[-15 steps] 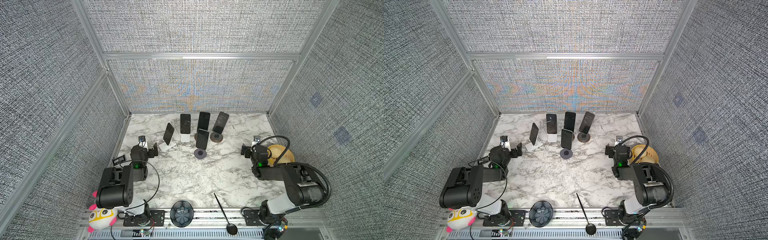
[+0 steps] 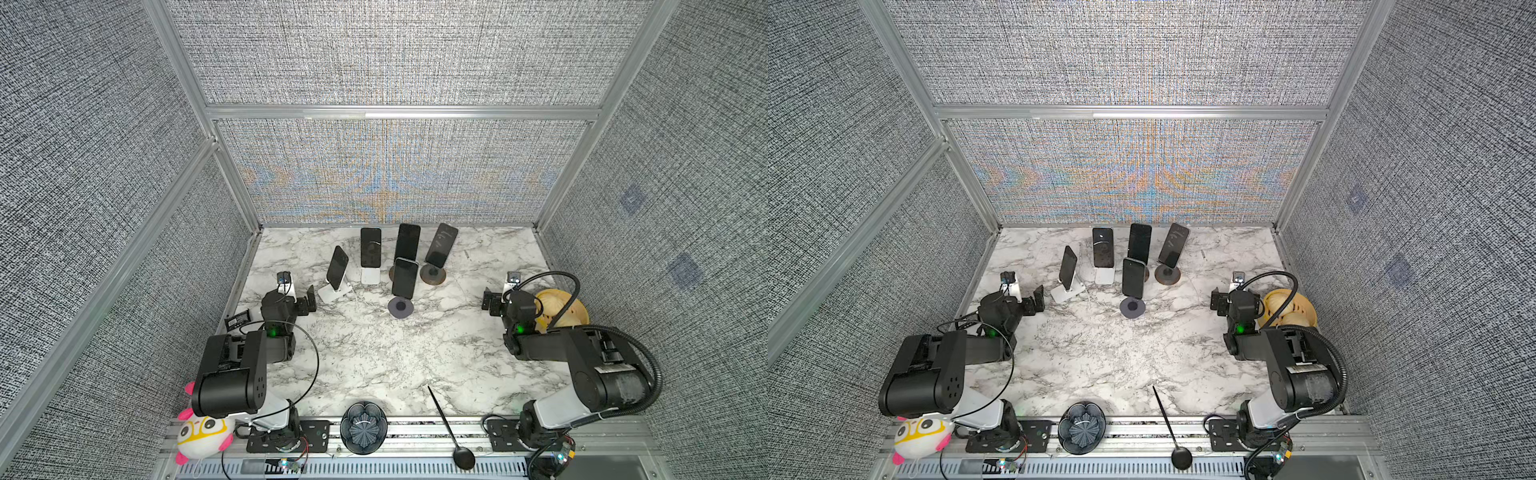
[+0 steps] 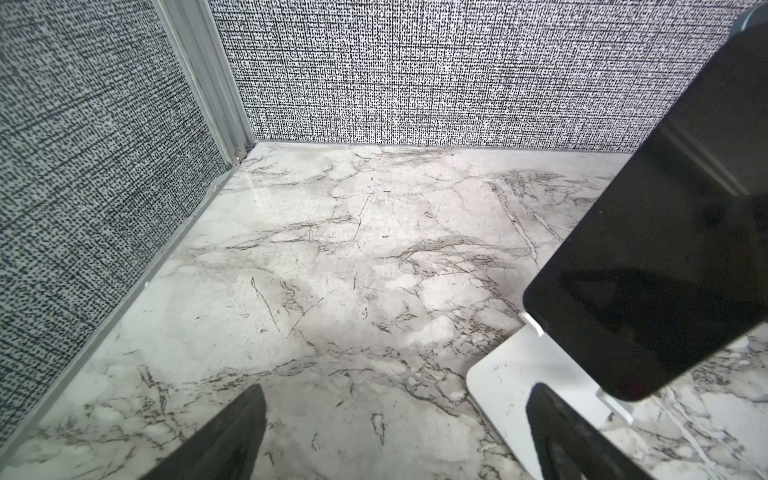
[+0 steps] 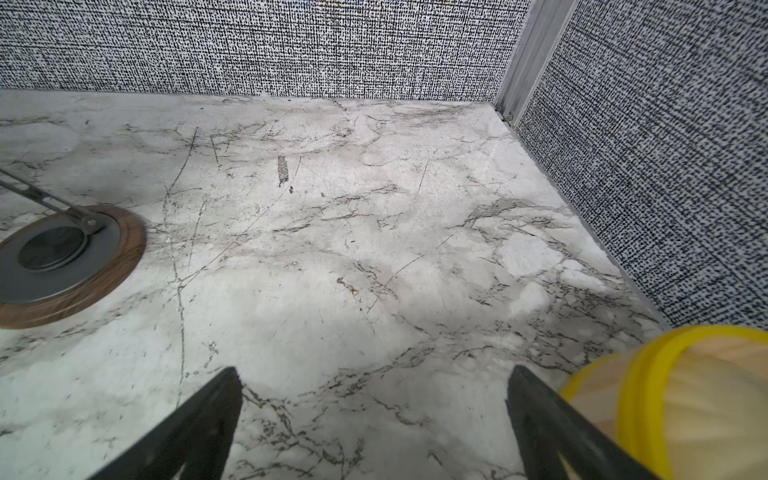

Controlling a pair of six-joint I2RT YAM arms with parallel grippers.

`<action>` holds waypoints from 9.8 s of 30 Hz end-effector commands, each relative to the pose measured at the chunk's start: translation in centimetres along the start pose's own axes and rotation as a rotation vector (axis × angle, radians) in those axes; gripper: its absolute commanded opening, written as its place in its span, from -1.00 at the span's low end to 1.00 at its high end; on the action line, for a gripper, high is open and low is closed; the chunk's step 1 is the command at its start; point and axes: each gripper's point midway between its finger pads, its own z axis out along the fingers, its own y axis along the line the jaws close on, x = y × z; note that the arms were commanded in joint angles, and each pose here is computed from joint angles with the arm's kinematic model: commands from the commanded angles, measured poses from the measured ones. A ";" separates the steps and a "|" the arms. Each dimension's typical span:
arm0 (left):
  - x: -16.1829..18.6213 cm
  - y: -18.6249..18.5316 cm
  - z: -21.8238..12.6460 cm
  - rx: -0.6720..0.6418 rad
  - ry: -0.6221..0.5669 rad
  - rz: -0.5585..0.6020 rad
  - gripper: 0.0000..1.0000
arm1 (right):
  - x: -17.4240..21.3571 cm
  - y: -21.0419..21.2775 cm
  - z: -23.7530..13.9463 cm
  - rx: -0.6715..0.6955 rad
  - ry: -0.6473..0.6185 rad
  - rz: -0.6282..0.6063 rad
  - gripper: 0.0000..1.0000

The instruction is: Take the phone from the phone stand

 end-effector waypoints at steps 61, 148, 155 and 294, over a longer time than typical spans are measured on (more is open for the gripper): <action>-12.9 -24.5 -9.8 0.448 0.127 -0.121 0.95 | -1.0 17.5 -10.8 -0.774 0.755 0.475 0.30; -3.5 -34.0 -0.3 0.467 0.349 0.009 0.88 | 9.0 29.4 -4.1 -0.715 0.941 0.568 -1.00; -3.3 -33.6 0.0 0.453 0.356 -0.012 0.60 | 9.2 29.4 -4.1 -0.713 0.943 0.572 -1.00; 3.0 -16.2 -16.2 0.289 1.061 0.004 0.78 | -8.2 29.1 -7.1 -0.809 0.428 -0.276 -0.06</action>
